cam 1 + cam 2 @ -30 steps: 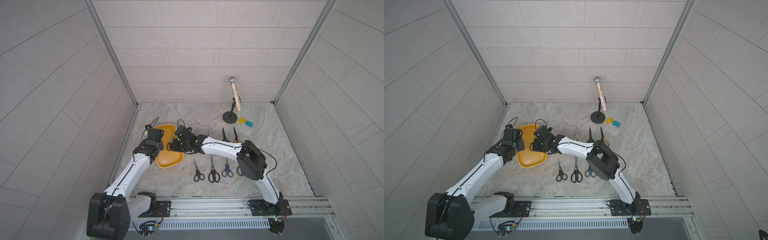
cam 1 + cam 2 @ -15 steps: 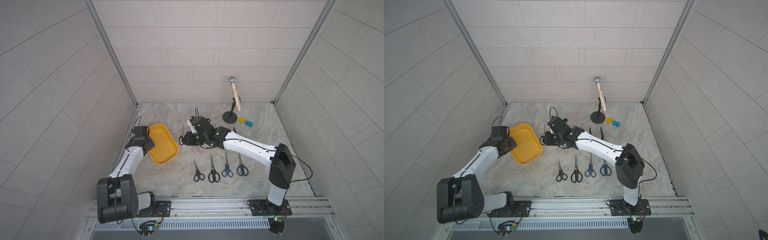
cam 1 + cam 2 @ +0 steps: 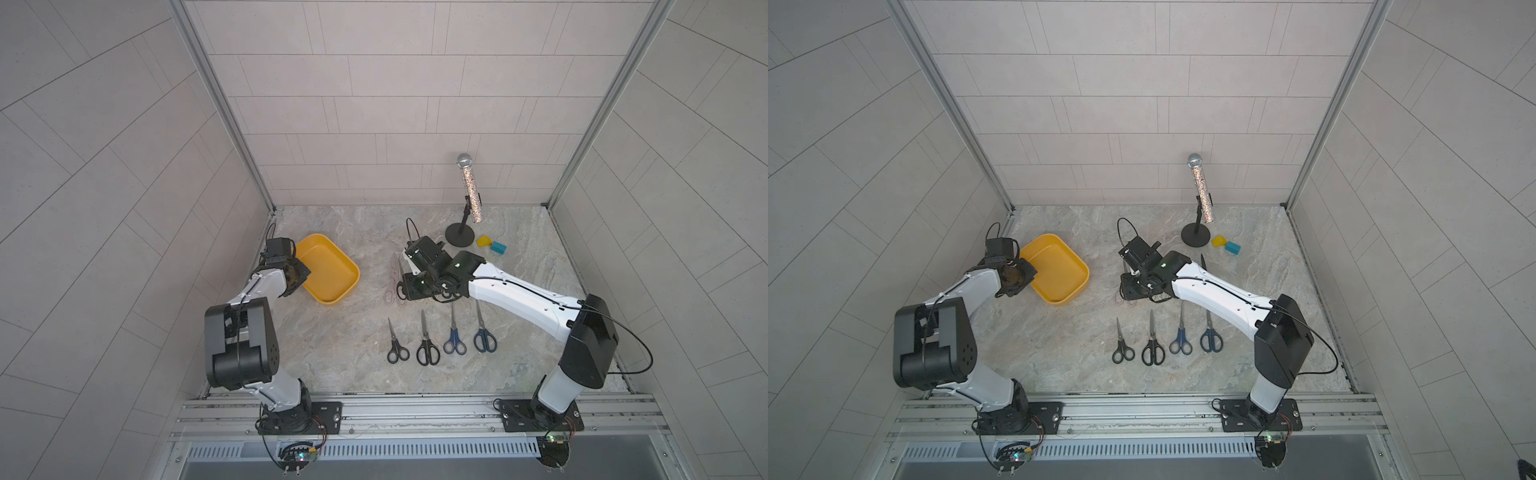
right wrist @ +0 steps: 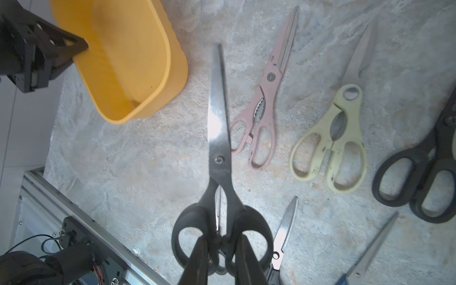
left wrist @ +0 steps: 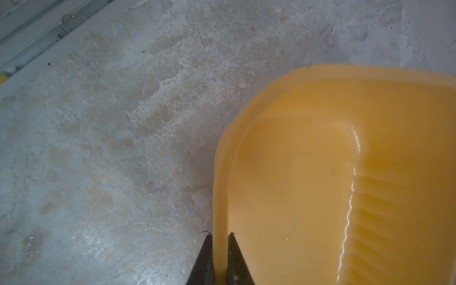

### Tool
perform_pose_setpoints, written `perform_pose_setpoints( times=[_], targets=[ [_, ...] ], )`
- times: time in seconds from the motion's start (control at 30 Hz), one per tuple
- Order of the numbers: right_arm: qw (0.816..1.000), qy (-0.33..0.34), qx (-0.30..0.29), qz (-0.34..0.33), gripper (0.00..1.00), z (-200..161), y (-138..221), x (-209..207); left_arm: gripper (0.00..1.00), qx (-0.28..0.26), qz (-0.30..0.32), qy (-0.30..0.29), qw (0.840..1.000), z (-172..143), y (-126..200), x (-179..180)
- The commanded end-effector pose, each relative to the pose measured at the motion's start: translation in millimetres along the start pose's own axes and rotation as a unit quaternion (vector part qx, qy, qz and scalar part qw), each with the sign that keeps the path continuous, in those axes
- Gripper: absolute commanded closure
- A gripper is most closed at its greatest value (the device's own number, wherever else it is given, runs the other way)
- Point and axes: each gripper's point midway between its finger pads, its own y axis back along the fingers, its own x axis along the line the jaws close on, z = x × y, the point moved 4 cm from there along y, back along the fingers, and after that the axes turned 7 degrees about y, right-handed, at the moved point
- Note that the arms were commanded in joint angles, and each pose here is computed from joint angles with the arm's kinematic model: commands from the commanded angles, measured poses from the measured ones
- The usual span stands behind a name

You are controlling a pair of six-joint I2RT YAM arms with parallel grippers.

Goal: Take the scissors out of the storage box
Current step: Place the storage box at the center of the board, then place the scissors at the center of the board.

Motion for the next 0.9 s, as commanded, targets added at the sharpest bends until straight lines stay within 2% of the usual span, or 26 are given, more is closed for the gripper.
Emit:
perform_pose_setpoints(
  times=[0.0, 0.03, 0.1, 0.17, 0.23, 0.4, 0.57, 0.73, 0.87],
  targets=[
    [0.999, 0.016, 0.034, -0.026, 0.95, -14, -11, -11, 0.78, -0.009, -0.003, 0.015, 1.0, 11, 0, -5],
    [0.999, 0.014, 0.038, -0.026, 0.95, -15, -16, -11, 0.73, -0.01, -0.005, 0.015, 1.0, 12, 1, -6],
    [0.999, 0.008, 0.049, -0.019, 0.95, -19, -24, -8, 0.56, -0.018, -0.008, 0.017, 1.0, 14, 5, -8],
    [0.998, 0.008, 0.055, -0.012, 0.95, -23, -31, -1, 0.29, -0.032, -0.01, 0.012, 0.999, 19, 14, -9],
    [0.998, 0.004, 0.068, 0.0, 0.95, -28, -39, 9, 0.11, -0.048, -0.015, -0.002, 0.999, 25, 28, -12],
    [0.992, -0.024, 0.107, 0.056, 0.95, -49, -61, 44, 0.08, -0.09, -0.033, -0.05, 0.994, 35, 79, -19],
    [0.983, -0.049, 0.139, 0.111, 0.95, -72, -82, 88, 0.09, -0.119, -0.051, -0.09, 0.987, 29, 134, -15],
    [0.979, -0.092, 0.16, 0.082, 0.96, -95, -108, 99, 0.11, -0.101, -0.053, -0.101, 0.988, 6, 160, -1],
    [0.983, -0.109, 0.138, 0.052, 0.97, -95, -118, 102, 0.11, -0.084, -0.058, -0.105, 0.989, -10, 166, 9]
  ],
)
